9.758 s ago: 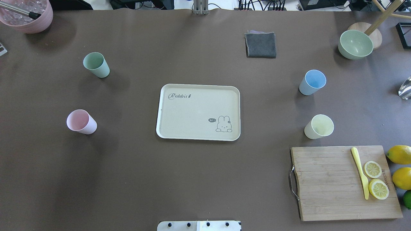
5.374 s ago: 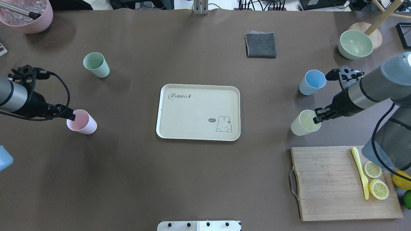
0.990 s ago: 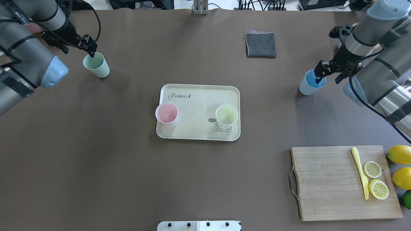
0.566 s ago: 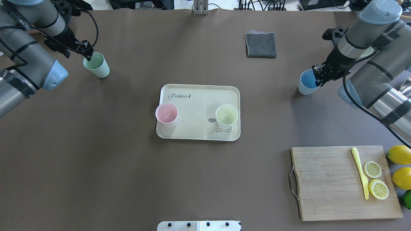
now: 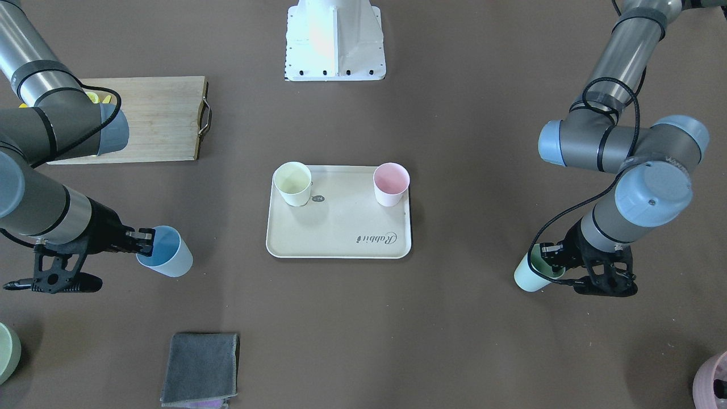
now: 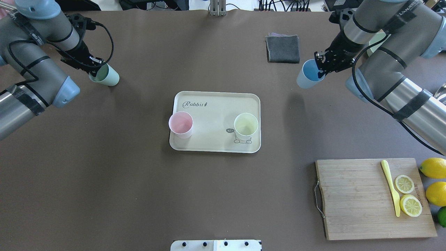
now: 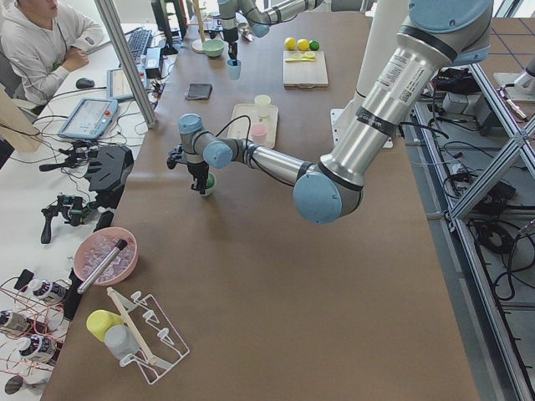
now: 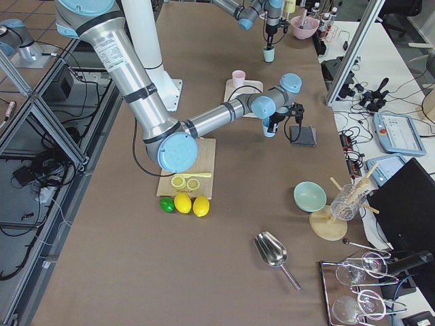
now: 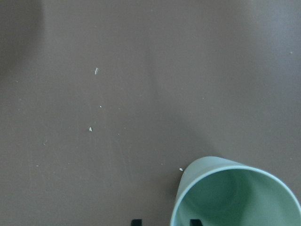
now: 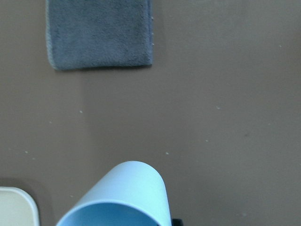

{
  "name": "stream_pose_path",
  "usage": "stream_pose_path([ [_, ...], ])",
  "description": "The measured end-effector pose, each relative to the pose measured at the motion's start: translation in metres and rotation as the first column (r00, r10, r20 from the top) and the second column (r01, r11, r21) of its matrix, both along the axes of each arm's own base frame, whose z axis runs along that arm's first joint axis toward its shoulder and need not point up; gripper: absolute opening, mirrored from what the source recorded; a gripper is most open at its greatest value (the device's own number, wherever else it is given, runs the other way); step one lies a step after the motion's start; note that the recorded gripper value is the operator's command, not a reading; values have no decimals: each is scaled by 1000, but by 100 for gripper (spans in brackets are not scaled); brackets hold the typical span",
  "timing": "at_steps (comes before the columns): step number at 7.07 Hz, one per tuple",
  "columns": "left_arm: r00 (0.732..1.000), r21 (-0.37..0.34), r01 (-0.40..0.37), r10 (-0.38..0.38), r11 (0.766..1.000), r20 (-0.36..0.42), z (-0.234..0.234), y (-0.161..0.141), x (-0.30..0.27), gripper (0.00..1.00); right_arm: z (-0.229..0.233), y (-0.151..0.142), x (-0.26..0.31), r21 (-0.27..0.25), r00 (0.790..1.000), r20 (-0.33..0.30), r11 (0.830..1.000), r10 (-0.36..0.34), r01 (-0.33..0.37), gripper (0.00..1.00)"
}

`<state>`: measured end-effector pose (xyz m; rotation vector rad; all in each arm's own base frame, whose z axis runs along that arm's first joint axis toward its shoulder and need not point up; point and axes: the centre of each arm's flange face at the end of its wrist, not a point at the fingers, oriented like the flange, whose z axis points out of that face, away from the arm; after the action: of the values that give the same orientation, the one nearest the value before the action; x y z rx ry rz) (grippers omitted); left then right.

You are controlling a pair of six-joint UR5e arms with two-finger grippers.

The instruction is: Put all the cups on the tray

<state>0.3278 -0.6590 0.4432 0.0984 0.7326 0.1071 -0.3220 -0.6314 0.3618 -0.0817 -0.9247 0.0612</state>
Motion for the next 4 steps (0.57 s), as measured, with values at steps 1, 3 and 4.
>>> stream_pose_path([
  [1, 999, -19, -18, 17, 1000, -35, -15, -1, 4, 0, -32, 0, -19, -20, 1000, 21, 1000, 20, -20, 0],
  [3, 994, -61, -6, -1, 998, -112, -83, -13, 13, 0, -78, 17, -70, -57, 999, 46, 998, 27, -25, 0],
  [4, 990, -81, 13, -24, 997, -138, -117, -11, 29, 0, -91, 29, -94, -63, 999, 41, 998, 28, -26, 0],
])
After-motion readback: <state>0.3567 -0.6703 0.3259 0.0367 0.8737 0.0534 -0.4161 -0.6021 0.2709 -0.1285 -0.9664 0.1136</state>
